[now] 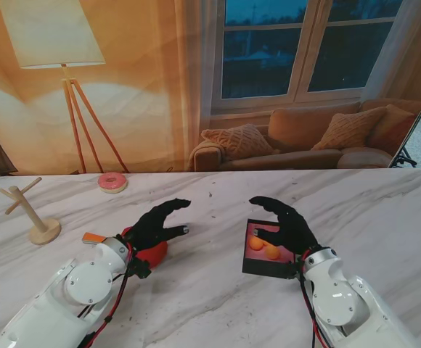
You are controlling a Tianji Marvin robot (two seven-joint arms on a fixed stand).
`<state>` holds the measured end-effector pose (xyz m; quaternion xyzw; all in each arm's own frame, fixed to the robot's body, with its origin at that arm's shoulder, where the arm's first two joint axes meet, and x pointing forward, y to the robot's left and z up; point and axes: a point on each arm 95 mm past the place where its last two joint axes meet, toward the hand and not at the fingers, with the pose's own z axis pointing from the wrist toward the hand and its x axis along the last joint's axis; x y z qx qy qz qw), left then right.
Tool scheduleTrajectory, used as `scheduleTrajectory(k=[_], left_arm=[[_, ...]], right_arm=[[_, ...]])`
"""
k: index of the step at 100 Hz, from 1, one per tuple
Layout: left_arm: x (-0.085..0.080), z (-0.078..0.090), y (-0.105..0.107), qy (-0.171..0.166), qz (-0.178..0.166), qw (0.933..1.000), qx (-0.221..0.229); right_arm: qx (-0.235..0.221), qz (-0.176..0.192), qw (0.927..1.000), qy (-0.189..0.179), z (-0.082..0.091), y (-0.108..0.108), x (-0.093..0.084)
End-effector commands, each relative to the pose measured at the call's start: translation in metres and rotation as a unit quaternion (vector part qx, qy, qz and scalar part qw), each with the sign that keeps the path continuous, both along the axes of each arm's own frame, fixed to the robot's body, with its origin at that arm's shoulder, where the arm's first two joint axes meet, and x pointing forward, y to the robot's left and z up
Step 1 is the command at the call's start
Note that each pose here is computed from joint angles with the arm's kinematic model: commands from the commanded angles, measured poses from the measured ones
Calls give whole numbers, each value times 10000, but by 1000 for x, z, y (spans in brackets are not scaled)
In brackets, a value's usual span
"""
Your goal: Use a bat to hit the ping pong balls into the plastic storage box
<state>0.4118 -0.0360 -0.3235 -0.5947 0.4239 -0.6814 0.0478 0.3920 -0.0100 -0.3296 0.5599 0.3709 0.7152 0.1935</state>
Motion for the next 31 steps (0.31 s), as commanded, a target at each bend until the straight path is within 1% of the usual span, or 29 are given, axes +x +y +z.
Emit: scheduleTrajectory(k=[1, 17, 31], left_arm=[[-3, 1, 1, 7, -63, 10000, -12], [-3, 2, 2, -96, 60, 9998, -147], [-4, 1, 3, -60, 31, 9999, -124]], right_arm=[[-23, 79, 9999, 61, -1, 4, -2], [-61, 140, 9999, 71, -1, 4, -3], [-52, 164, 9998, 47, -1, 5, -3]])
